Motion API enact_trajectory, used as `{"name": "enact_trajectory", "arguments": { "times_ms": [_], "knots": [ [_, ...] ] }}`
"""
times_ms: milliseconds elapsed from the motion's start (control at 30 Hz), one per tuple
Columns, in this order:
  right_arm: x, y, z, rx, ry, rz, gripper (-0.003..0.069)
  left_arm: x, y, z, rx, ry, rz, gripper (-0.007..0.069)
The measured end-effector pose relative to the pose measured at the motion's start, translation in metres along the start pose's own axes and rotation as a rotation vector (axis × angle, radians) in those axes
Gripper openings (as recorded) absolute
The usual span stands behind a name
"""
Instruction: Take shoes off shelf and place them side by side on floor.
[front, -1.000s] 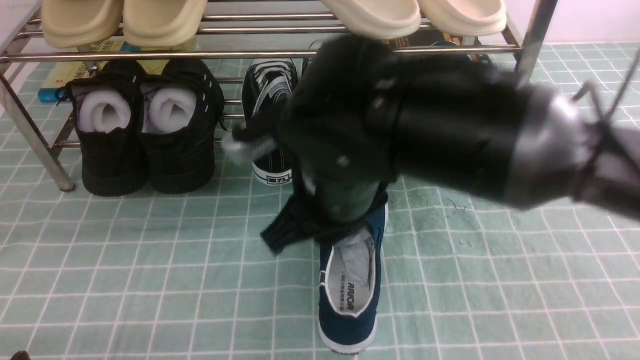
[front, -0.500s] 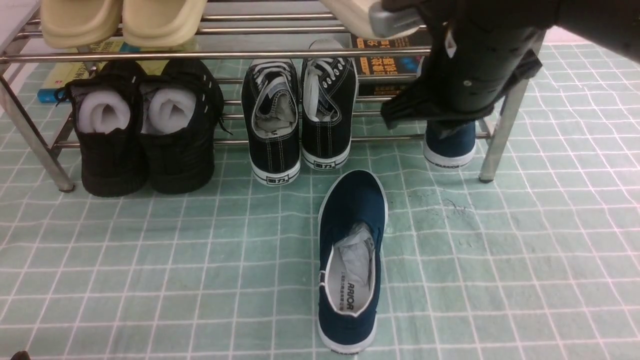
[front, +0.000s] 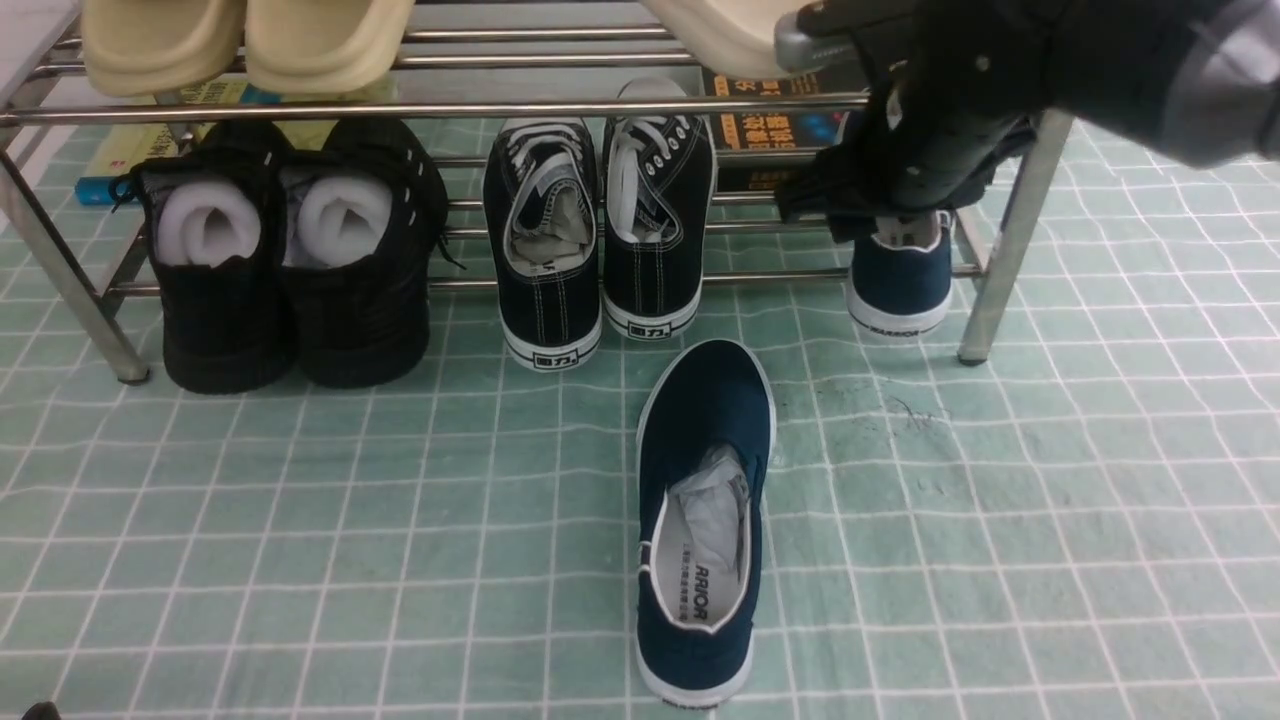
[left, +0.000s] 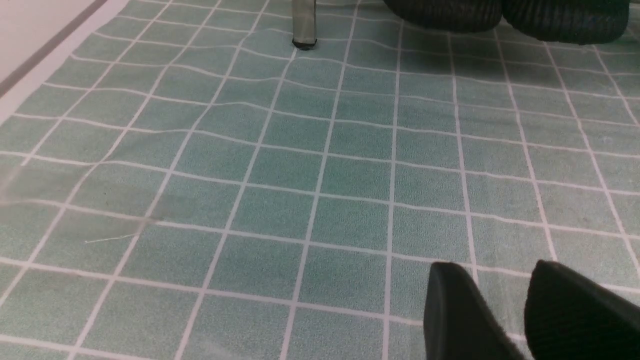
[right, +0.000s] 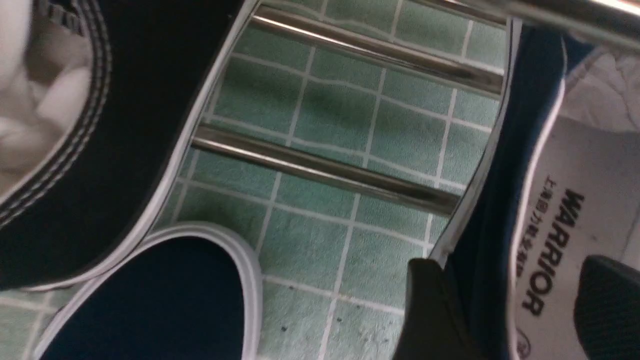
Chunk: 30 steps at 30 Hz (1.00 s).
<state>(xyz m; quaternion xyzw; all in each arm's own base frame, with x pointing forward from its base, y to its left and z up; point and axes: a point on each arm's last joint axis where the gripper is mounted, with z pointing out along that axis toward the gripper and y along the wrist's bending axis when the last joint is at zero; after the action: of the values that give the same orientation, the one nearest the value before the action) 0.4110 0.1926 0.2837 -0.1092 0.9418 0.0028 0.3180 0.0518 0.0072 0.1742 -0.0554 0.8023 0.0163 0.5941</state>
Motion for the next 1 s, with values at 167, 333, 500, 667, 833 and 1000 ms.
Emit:
{"name": "enact_trajectory", "arguments": {
  "times_ms": [167,333,500,667,833,1000],
  "knots": [
    [0.005,0.002,0.028,0.032,0.002,-0.052,0.0377,0.000,0.000,0.000,0.000,0.000,0.000,0.0242],
    [0.008,0.003,0.037,0.039,0.021,-0.060,0.0281,0.000,0.000,0.000,0.000,0.000,0.000,0.0242],
    [0.010,0.002,0.033,0.051,0.052,-0.055,0.0038,0.000,0.000,0.000,0.000,0.000,0.000,0.0242],
    [0.015,0.001,0.002,0.038,0.151,-0.053,0.0024,0.000,0.000,0.000,0.000,0.000,0.000,0.0242],
    [0.018,0.000,-0.048,-0.039,0.226,-0.032,0.0024,0.000,0.000,0.000,0.000,0.000,0.000,0.0242],
    [0.024,0.000,-0.102,-0.163,0.249,-0.023,0.0024,0.000,0.000,0.000,0.000,0.000,0.000,0.0242]
  ]
}}
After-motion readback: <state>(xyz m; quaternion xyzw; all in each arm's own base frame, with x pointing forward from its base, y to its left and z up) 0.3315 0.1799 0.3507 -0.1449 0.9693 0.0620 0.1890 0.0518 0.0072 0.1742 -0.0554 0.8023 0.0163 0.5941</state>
